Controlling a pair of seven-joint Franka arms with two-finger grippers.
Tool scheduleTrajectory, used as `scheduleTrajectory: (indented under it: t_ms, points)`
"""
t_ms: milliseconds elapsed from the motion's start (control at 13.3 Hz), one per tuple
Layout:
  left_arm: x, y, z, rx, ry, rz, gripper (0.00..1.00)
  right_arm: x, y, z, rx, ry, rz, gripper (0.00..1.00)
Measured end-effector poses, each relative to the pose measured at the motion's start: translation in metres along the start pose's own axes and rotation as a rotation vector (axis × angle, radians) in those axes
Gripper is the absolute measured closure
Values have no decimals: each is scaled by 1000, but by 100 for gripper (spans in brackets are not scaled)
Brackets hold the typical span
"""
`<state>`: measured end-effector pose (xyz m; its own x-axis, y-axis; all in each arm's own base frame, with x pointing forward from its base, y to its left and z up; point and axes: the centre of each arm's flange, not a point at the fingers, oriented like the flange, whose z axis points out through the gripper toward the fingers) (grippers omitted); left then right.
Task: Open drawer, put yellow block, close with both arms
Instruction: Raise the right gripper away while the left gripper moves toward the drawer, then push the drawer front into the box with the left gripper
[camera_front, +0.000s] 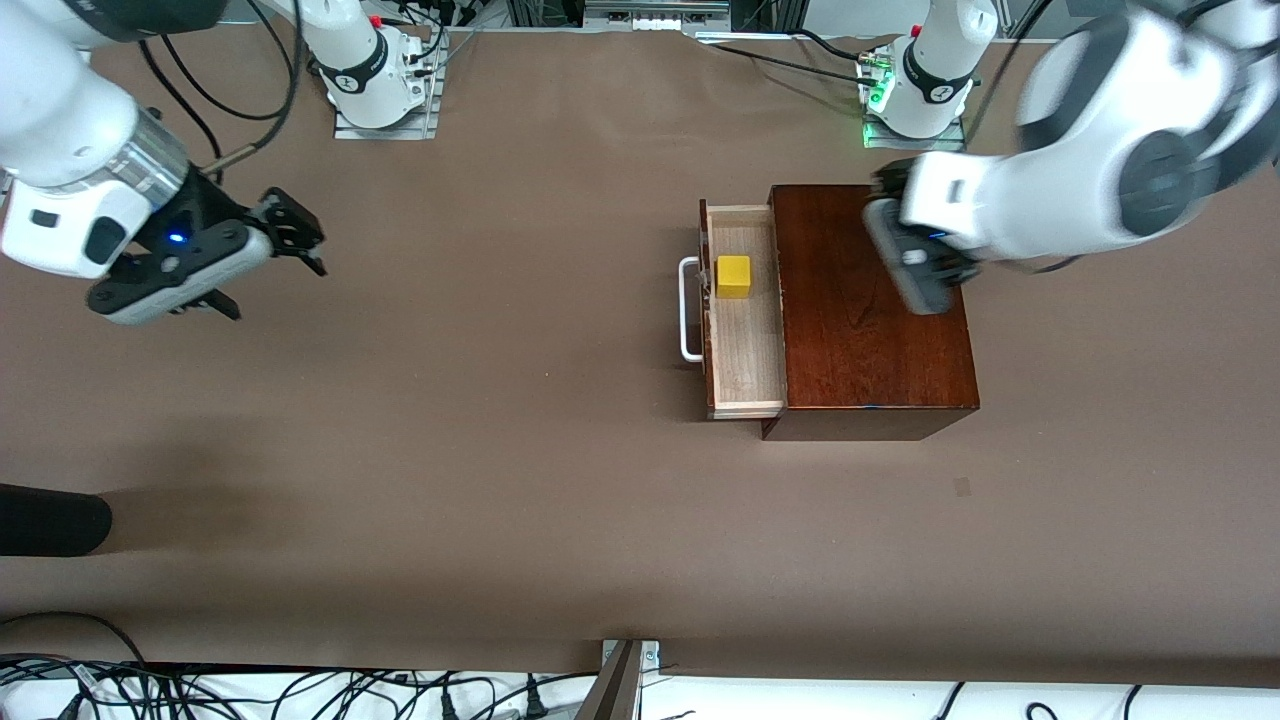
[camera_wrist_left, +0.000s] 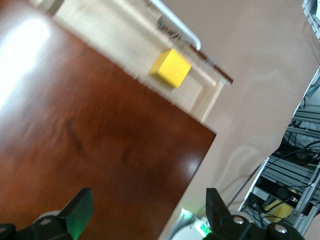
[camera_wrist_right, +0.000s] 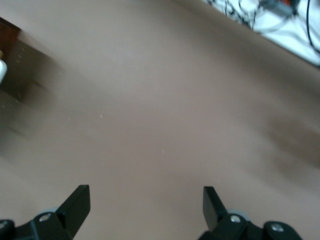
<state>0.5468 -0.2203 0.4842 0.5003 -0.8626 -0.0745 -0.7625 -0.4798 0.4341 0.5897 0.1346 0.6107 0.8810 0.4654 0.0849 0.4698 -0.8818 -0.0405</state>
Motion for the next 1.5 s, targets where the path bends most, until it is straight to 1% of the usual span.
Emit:
scheduleTrajectory:
  t_ms: [150,300,375,524,674,749,824,899,974,1124,1274,1349,1499]
  points:
    - [50,16,33,23,27,83,0,-26,30,8,6,-35,63,0]
    - [103,36,72,66,77,160,0,-52,56,6,7,-48,119,0]
    - [129,52,94,81,82,203,0,-61,63,3,9,-55,137,0]
    - [163,95,122,116,53,262,0,-76,79,1,15,-73,176,0]
    - [181,141,134,139,34,282,0,-88,98,4,19,-96,215,0]
    - [187,157,139,178,20,290,0,-91,102,4,11,-102,220,0]
    - [191,162,141,257,6,320,0,-92,103,4,-6,-109,217,0]
    - [193,158,140,320,-3,360,0,-91,102,4,-24,-117,210,0]
    - [196,149,144,341,-11,405,0,-90,99,5,-36,-123,202,0]
    - [204,128,162,349,-7,459,0,-87,95,6,-43,-129,193,0]
    - [217,115,187,363,16,505,0,-87,95,7,-49,-131,192,0]
    - [220,111,197,362,16,533,0,-86,96,6,-54,-132,191,0]
    - [222,104,209,353,-4,601,0,-85,97,5,-56,-130,192,0]
